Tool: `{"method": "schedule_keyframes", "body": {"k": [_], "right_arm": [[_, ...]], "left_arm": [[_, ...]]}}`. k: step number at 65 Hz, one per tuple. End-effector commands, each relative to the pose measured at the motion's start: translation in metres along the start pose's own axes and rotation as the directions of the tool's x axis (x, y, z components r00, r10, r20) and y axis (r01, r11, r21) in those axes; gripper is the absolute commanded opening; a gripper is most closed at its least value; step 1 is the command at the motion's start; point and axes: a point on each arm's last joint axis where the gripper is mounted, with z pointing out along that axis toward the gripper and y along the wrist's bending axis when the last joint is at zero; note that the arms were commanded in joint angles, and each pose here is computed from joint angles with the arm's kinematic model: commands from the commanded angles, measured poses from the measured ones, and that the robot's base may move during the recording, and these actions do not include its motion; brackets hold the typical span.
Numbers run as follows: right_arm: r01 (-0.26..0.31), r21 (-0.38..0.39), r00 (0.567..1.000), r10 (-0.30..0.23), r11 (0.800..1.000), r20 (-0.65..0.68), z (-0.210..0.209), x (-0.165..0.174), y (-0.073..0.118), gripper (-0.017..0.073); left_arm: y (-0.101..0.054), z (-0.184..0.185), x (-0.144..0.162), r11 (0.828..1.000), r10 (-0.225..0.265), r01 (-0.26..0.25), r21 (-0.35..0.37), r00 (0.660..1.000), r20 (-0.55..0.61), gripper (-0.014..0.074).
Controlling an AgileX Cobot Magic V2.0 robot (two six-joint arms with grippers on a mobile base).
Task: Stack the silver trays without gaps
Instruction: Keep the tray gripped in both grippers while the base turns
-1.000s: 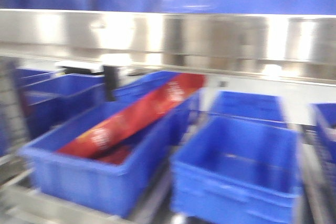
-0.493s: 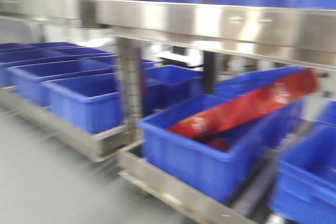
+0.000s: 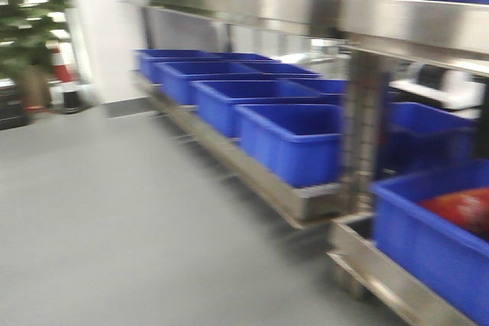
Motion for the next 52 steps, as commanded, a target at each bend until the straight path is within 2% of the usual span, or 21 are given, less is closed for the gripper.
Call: {"method": "schedule_keyframes", "body": {"k": [1, 52], "right_arm": [[0.01, -0.034, 0.999, -0.008, 0.999, 0.05, -0.0037, -0.0055, 0.0024, -0.0078], [0.01, -0.034, 0.999, -0.008, 0.999, 0.05, -0.0037, -0.0055, 0.0024, -0.0078]], "left_arm": [[-0.0029, -0.005, -0.0061, 0.999, 0.0, -0.002, 0.04, 0.999, 0.048, -0.0016], [-0.0029, -0.005, -0.0061, 0.999, 0.0, -0.002, 0.04, 0.999, 0.048, -0.0016]]}}
